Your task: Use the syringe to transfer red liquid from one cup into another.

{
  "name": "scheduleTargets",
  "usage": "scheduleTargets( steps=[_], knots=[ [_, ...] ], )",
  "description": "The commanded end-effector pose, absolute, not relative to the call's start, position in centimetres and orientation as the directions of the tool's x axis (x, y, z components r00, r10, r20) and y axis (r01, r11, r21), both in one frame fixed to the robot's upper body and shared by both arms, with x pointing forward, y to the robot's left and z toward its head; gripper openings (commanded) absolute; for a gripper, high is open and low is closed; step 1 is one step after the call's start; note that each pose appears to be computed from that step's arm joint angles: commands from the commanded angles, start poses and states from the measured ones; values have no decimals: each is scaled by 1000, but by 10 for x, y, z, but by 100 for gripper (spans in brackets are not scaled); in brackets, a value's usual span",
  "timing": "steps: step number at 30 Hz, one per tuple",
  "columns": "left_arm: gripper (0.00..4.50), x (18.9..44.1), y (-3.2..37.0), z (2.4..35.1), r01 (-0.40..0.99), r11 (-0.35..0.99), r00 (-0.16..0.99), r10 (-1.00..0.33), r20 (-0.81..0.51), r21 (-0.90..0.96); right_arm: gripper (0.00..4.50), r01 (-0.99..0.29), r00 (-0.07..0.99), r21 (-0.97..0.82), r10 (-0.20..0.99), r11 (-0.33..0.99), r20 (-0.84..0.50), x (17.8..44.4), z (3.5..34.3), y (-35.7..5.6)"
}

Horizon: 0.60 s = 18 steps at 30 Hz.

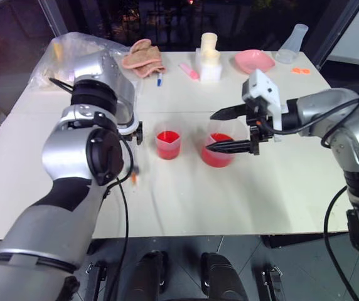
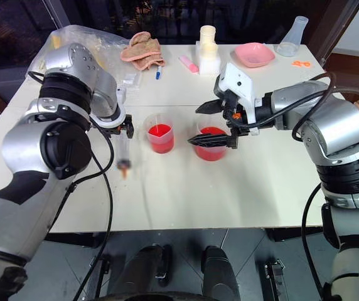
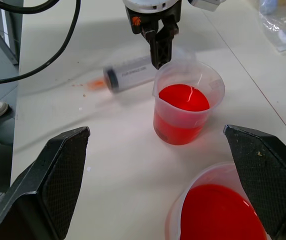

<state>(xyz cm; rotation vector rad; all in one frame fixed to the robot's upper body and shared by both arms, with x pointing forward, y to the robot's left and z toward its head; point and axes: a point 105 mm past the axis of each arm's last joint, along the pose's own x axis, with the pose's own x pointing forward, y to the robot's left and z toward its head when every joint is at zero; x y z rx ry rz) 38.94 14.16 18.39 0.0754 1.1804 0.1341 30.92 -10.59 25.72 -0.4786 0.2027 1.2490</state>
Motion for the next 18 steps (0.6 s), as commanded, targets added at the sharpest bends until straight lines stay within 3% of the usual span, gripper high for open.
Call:
scheduleTargets(
  steps=[1, 5, 11, 15, 18],
  knots=[
    [448, 393, 145, 202, -81, 988, 426, 152, -892, 130, 450, -926, 342, -288, 864, 244, -369, 305, 272, -110],
    [448, 401, 149, 216, -103, 988, 508, 150, -848, 113, 450, -927, 342, -286, 864, 244, -369, 305, 271, -111],
    [448, 412, 156, 242, -106, 994, 738, 75, -671, -5, 450, -929, 335, -284, 868, 239, -366, 305, 270, -110],
    [448, 402, 162, 230, -33, 993, 824, -39, -565, -117, 450, -934, 324, -274, 869, 230, -374, 303, 268, -113],
    [448, 386, 169, 222, 33, 996, 862, -70, -503, -82, 450, -941, 306, -257, 872, 218, -382, 298, 266, -118]
  ],
)
